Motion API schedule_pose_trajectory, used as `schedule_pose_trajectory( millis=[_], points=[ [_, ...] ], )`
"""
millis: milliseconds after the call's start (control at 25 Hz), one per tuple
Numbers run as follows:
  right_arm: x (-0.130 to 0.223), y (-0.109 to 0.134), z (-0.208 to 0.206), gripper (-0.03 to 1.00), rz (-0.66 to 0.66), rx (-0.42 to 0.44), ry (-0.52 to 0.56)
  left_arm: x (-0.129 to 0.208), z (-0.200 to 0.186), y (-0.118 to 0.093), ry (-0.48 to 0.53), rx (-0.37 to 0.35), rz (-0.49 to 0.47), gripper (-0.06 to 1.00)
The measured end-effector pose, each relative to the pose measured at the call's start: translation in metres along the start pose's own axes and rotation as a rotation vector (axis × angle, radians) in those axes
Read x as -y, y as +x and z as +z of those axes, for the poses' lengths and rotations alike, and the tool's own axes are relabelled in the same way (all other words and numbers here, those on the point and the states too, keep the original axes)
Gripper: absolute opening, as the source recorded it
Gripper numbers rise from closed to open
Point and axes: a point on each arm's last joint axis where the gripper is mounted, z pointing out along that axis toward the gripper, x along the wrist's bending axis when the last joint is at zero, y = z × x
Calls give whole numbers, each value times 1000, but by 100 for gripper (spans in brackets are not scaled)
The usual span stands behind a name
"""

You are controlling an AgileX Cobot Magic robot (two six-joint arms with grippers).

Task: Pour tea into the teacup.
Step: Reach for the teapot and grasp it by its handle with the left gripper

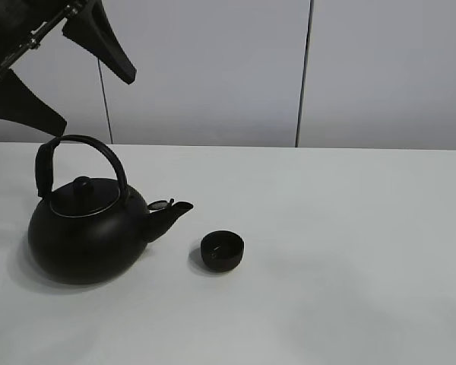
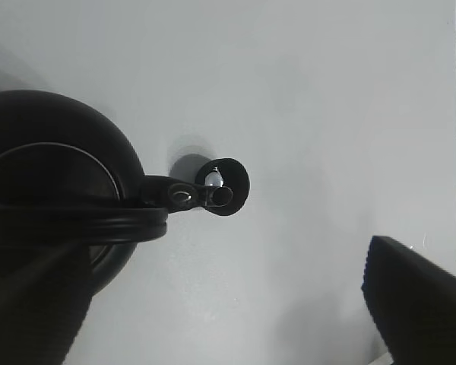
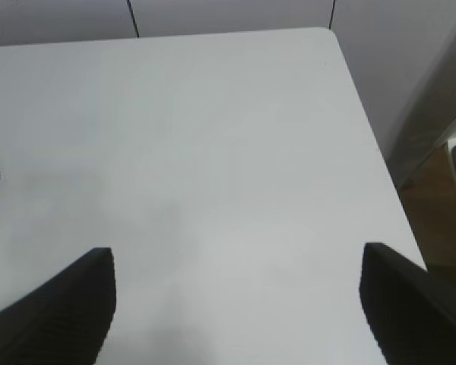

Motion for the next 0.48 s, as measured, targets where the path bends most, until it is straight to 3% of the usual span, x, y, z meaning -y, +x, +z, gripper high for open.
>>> schedule_pose_trajectory(
  millis=[240, 480],
  points=[
    [23, 7, 28, 60, 1, -42, 111, 0, 0, 1, -1, -6, 5, 69],
    [18, 10, 33, 60, 16, -78, 41, -1, 0, 1, -13, -14, 8, 69]
  ],
)
